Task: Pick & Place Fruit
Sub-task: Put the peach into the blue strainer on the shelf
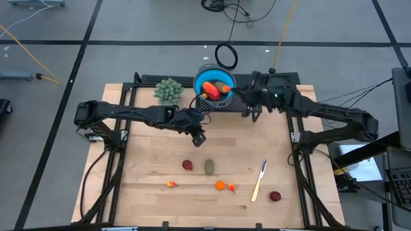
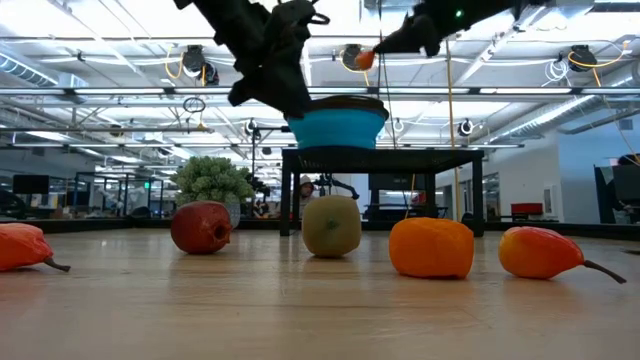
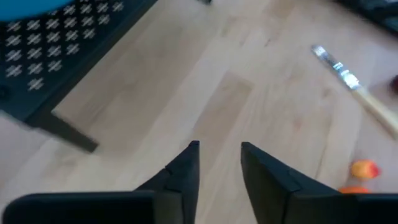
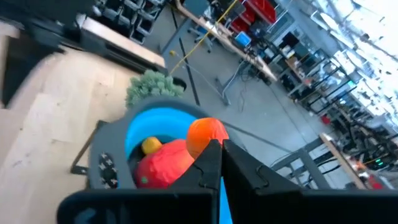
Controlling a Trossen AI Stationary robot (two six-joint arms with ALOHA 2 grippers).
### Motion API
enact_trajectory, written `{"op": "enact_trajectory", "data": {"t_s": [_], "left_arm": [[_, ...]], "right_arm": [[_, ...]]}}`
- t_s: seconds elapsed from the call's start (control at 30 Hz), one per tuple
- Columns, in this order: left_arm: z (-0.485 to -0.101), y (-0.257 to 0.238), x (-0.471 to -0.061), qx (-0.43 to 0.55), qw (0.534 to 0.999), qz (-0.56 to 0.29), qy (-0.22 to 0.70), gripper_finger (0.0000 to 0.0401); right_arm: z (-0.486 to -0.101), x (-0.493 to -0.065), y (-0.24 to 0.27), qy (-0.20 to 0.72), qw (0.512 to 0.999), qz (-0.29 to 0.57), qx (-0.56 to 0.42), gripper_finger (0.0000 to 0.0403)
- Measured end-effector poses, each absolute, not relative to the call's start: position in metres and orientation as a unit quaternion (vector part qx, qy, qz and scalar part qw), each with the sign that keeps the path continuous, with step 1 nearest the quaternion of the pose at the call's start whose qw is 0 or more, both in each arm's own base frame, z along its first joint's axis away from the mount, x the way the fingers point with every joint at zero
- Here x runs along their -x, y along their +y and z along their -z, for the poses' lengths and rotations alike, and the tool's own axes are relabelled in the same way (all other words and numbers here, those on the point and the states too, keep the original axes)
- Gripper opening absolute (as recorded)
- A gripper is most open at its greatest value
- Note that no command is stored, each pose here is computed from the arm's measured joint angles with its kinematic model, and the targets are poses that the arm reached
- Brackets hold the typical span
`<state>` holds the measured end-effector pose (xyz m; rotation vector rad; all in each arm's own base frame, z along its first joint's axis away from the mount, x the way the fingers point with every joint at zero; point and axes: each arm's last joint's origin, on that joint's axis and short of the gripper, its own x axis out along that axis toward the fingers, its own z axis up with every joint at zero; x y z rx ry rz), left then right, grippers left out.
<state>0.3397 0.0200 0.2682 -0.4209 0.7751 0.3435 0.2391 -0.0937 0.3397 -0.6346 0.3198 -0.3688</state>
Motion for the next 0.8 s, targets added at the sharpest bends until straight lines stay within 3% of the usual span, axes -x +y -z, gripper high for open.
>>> {"op": "enact_trajectory", "data": {"t_s": [0.3, 0.6, 0.8], "left_arm": [[-0.277, 0.019, -0.329, 0.189, 0.923, -0.14, 0.306, 0.006], [-0.294, 0.016, -0.283, 0.175, 0.957, -0.113, 0.203, 0.0005], [-0.291, 0.013, -0.249, 0.182, 0.964, -0.105, 0.162, 0.0015]], "right_arm": [[-0.323, -0.26, -0.127, 0.203, 0.918, 0.175, 0.291, 0.0], [-0.321, -0.267, -0.132, 0.218, 0.922, 0.157, 0.279, 0.0], [-0.315, -0.265, -0.131, 0.246, 0.922, 0.143, 0.261, 0.0]]}}
